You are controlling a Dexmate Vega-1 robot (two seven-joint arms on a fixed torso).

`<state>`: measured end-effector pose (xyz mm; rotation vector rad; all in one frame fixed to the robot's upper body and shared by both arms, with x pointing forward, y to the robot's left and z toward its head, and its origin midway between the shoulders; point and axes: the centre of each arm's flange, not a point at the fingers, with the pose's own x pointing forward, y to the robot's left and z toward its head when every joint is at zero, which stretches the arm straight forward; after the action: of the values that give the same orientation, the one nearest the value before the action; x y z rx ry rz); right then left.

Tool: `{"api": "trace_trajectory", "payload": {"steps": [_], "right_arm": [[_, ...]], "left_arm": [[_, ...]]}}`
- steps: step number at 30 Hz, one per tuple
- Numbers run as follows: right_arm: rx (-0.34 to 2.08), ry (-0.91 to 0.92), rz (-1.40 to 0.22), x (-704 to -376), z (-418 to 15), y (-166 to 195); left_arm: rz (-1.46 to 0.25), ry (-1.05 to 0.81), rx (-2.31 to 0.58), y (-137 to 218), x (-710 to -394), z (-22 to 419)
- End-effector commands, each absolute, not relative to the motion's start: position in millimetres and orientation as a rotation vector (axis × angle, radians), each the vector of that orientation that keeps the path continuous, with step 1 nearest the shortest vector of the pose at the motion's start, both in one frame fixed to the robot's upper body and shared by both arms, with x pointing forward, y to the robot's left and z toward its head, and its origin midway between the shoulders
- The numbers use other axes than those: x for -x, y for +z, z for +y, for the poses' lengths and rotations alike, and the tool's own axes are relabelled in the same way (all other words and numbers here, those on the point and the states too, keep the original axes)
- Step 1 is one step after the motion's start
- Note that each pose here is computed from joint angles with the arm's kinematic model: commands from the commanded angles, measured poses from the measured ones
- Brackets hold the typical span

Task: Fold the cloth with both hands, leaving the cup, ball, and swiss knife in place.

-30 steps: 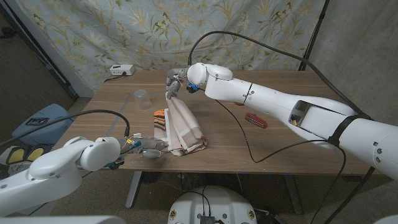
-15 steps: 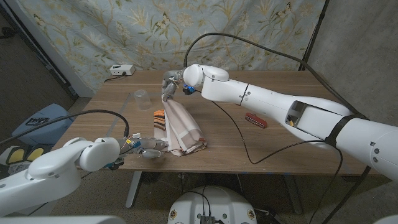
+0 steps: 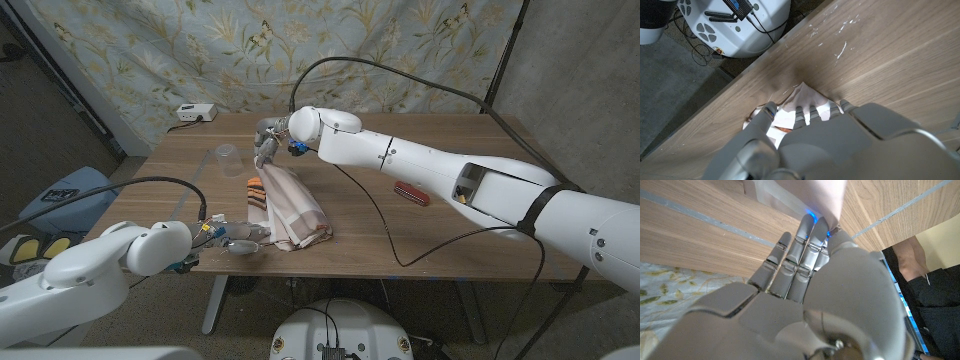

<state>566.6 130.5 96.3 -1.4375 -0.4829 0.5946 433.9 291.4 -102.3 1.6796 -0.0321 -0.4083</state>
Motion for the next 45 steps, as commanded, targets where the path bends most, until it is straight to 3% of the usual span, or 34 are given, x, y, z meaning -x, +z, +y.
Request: {"api": "trace_trajectory", "payload": {"steps": [1,17,45], "right_arm": [[1.438,0.614,-0.487,-577,142,89],[1.436,0.622,-0.481,-595,159,91],[1.454,0.679,-0.429,-613,190,57]], "left_arm": [[-0.061,-0.417,-1.666,-100,-432,288],[-0.068,-0.427,-1.642,-101,-433,287],[-0.069,-0.425,-1.631,-100,-433,288]]}}
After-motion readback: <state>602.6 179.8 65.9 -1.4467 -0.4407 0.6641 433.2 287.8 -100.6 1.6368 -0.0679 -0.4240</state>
